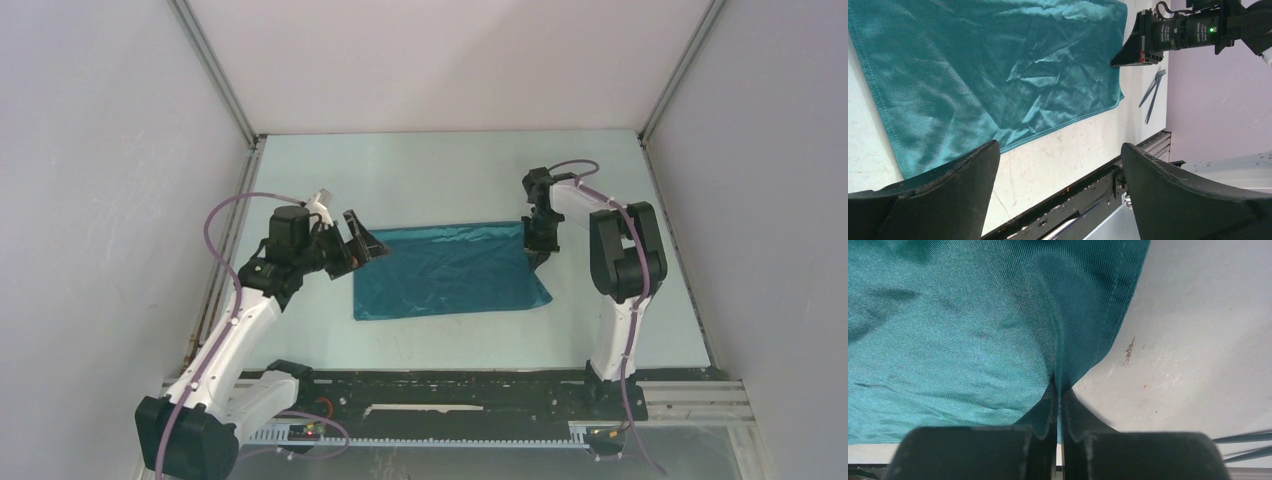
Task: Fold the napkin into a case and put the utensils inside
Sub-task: Pick up the rectangle-folded napkin from the center of the board, then fold the rectangle-folded napkin at the center of the board.
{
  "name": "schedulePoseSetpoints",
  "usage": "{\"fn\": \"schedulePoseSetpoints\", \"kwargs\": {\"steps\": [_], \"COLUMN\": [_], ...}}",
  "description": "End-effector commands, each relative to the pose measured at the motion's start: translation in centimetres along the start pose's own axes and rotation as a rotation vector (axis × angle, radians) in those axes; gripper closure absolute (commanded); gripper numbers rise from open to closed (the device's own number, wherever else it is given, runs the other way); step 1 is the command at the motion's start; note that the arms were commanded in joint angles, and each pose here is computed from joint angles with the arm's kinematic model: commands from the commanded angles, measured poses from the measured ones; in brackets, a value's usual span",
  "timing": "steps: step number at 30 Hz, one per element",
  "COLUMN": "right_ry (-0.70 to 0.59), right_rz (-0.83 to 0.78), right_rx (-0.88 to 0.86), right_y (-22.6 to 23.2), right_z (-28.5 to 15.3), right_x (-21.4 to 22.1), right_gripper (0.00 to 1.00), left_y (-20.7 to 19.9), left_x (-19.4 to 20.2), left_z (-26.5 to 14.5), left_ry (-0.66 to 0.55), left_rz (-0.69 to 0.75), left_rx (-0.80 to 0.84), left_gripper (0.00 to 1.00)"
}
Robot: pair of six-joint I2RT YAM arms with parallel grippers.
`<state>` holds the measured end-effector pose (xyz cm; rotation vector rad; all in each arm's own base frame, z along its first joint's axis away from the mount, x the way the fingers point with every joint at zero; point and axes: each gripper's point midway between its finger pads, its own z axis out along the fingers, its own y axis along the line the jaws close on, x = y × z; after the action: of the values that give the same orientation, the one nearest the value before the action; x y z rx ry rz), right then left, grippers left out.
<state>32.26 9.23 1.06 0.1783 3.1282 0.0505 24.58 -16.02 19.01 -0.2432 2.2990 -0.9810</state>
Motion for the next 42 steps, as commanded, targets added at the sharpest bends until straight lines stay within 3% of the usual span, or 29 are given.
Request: {"fn": "schedulePoseSetpoints", "kwargs": {"steps": [1, 17, 21, 29, 42], "right_ry": [-0.056, -0.111, -0.164, -0.178, -0.193], "right_rz": [-0.039, 0.083, 0.069, -0.078, -0.41], "right_rx": [0.099, 0.2, 0.214, 0.187, -0.013], "right_y": [-2.2, -10.7, -10.8, -4.6, 14.8], "right_z": [1.1, -1.2, -2.9, -3.3, -3.0], "right_x": [-0.9, -2.0, -2.9, -1.7, 0.8], "right_gripper": [1.0, 1.0, 1.0, 1.0, 1.0], "left_y": [-1.0, -1.0, -1.0, -0.7, -0.3], "left_x": [-0.3, -0.2, -0.3, -0.1, 0.1], "left_z": [-0.5, -0.3, -0.4, -0.3, -0.3], "left_ry": [-0.012, -0.004, -0.006, 0.0, -0.004], "left_rz": [0.024, 0.024, 0.025, 0.032, 0.023], "left_rx": [0.035, 0.041, 0.04, 0.03, 0.018], "left_gripper": [0.02, 0.02, 0.02, 0.02, 0.02]}}
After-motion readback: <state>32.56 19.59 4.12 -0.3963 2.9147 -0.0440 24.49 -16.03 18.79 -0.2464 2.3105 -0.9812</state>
